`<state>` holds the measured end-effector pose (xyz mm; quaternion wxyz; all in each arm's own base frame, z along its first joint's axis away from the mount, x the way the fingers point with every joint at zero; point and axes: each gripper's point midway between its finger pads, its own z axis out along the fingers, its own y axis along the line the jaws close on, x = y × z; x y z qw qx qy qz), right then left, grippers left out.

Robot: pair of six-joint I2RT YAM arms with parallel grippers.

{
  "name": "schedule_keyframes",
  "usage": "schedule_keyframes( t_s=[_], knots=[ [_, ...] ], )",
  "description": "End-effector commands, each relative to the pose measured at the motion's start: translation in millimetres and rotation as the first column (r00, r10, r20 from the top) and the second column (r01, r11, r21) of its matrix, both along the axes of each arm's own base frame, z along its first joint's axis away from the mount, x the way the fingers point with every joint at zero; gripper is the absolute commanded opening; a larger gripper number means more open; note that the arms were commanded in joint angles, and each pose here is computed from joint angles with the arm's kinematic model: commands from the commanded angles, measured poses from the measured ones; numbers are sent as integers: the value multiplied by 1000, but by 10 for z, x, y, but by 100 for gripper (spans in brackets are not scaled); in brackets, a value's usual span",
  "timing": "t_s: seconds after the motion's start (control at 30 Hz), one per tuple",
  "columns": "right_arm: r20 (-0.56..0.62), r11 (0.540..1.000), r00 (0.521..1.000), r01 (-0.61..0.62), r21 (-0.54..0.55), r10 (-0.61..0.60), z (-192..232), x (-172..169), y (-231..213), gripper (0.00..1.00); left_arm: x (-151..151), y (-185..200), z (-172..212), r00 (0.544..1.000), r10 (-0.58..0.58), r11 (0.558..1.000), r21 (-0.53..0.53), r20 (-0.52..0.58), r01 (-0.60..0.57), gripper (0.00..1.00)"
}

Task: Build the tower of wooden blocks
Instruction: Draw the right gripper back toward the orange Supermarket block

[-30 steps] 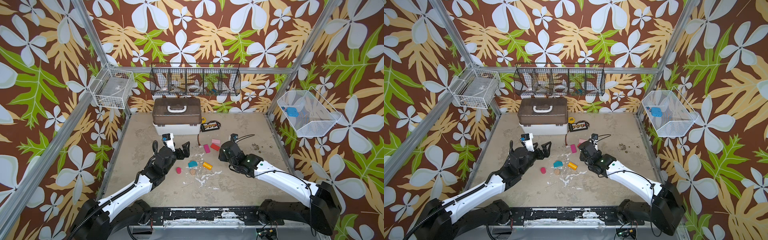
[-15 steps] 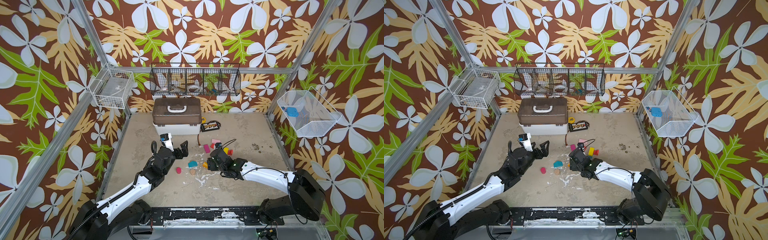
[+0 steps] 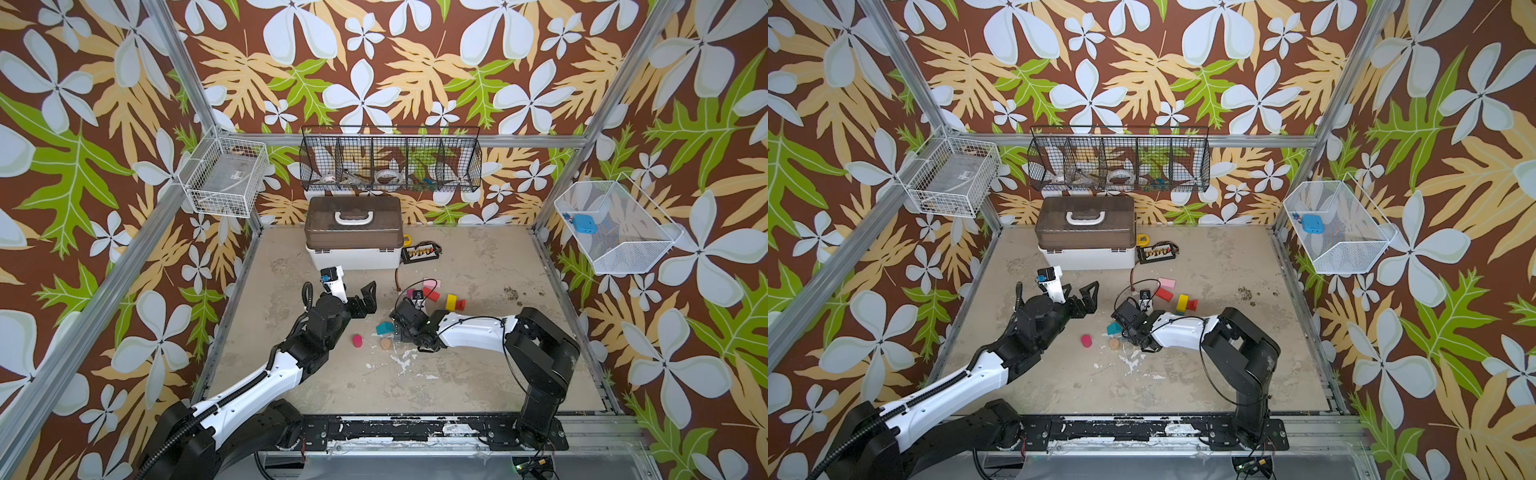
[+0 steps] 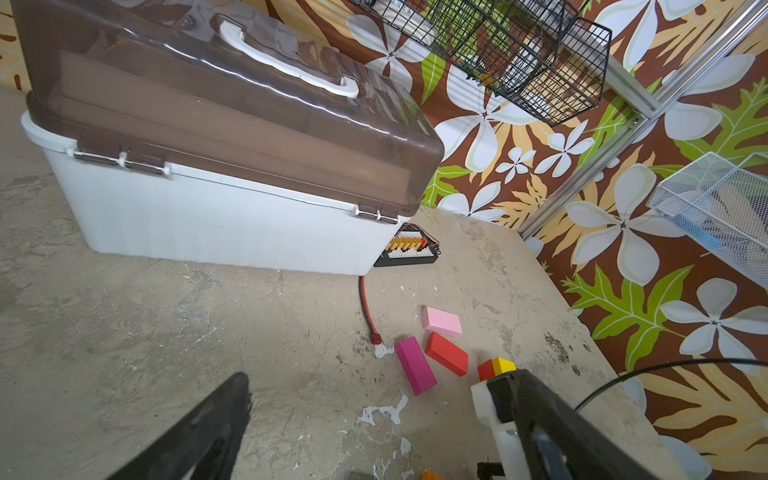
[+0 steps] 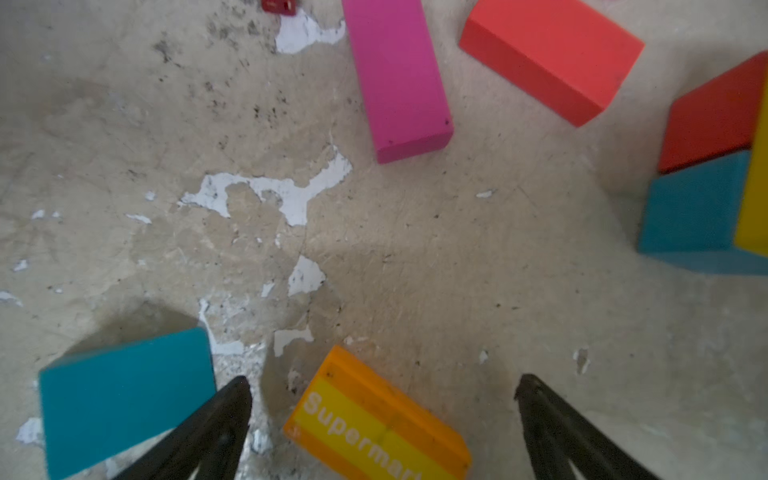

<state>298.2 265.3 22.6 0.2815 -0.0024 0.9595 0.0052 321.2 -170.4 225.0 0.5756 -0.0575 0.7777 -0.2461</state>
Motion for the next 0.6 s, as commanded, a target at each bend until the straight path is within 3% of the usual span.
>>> schedule_keyframes(
  t_s=[0.0, 0.57],
  knots=[
    [17, 999, 1000, 14, -47, -13, -23, -19, -35, 100, 10, -14, 57, 1000, -4, 1000, -15, 13, 4, 100],
    [29, 995, 999, 23, -97, -20, -104, -337, -433, 98, 0, 3, 73, 1000, 0, 1000, -20, 23, 1, 100]
  ],
)
